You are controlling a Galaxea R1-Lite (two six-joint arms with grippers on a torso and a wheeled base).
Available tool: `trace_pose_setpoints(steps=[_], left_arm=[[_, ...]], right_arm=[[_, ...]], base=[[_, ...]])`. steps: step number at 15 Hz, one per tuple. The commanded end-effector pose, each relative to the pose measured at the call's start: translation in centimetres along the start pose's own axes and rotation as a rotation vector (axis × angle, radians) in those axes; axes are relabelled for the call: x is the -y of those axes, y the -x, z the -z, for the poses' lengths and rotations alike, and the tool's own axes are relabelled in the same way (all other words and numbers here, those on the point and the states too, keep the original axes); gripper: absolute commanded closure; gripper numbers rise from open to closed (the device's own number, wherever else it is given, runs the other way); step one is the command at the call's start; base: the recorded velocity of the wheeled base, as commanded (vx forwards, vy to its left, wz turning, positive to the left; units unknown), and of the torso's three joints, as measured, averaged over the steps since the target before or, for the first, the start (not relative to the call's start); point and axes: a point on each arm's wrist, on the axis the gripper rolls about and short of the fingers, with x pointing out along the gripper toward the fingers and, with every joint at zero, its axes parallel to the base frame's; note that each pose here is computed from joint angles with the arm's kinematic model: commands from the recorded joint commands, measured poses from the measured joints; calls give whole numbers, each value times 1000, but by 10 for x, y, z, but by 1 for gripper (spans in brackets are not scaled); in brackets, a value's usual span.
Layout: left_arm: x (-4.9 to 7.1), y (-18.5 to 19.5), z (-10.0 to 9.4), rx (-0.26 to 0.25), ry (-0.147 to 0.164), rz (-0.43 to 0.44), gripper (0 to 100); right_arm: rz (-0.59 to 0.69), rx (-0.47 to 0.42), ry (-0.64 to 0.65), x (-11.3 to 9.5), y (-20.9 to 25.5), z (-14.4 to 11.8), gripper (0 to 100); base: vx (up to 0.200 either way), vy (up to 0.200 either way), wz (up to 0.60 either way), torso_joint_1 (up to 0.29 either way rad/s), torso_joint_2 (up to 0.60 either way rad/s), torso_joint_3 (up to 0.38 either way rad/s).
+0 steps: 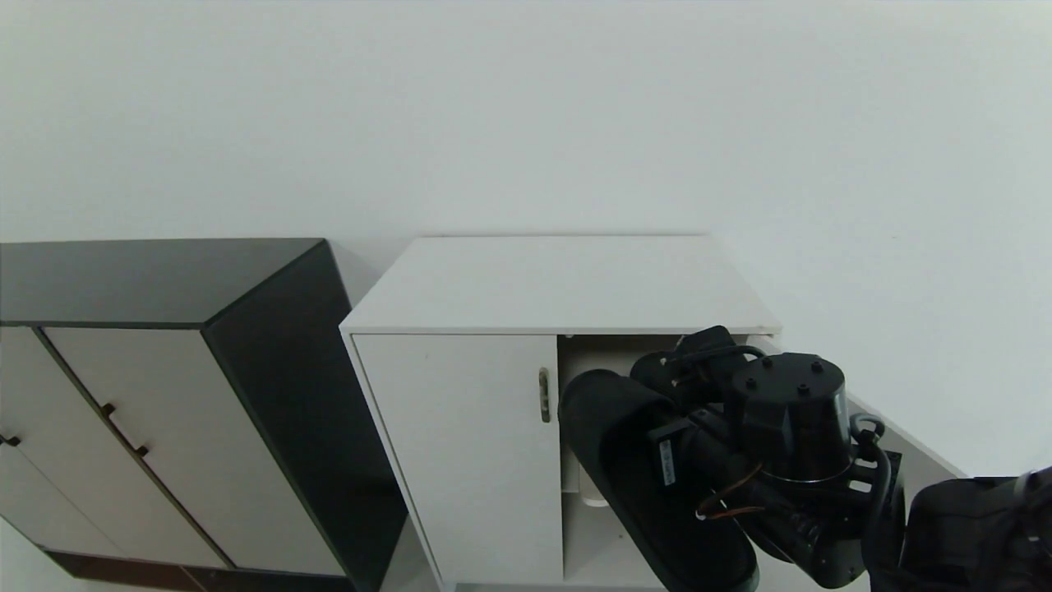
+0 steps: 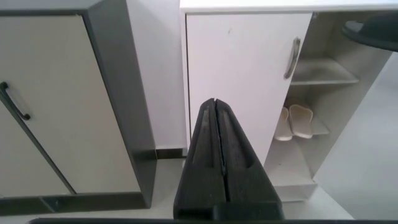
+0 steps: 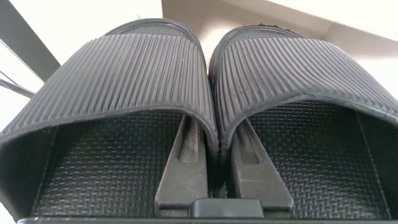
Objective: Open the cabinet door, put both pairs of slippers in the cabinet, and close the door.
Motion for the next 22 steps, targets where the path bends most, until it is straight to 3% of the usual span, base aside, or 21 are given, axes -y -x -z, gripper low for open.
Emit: trace_pose_setpoints(steps=[1, 12, 22], left_arm=[[0, 0, 0, 1, 1, -2, 100], [0, 0, 0, 1, 1, 1, 100], [0, 0, 0, 1, 1, -2, 100]], right_arm=[[2, -3, 1, 0, -1, 1, 100], [6, 17, 8, 3, -1, 2, 100], [11, 9, 11, 3, -3, 5, 100]], base=[[0, 0, 0, -217, 535, 320], [0, 0, 0, -188, 507, 315], [0, 0, 0, -103, 458, 355]])
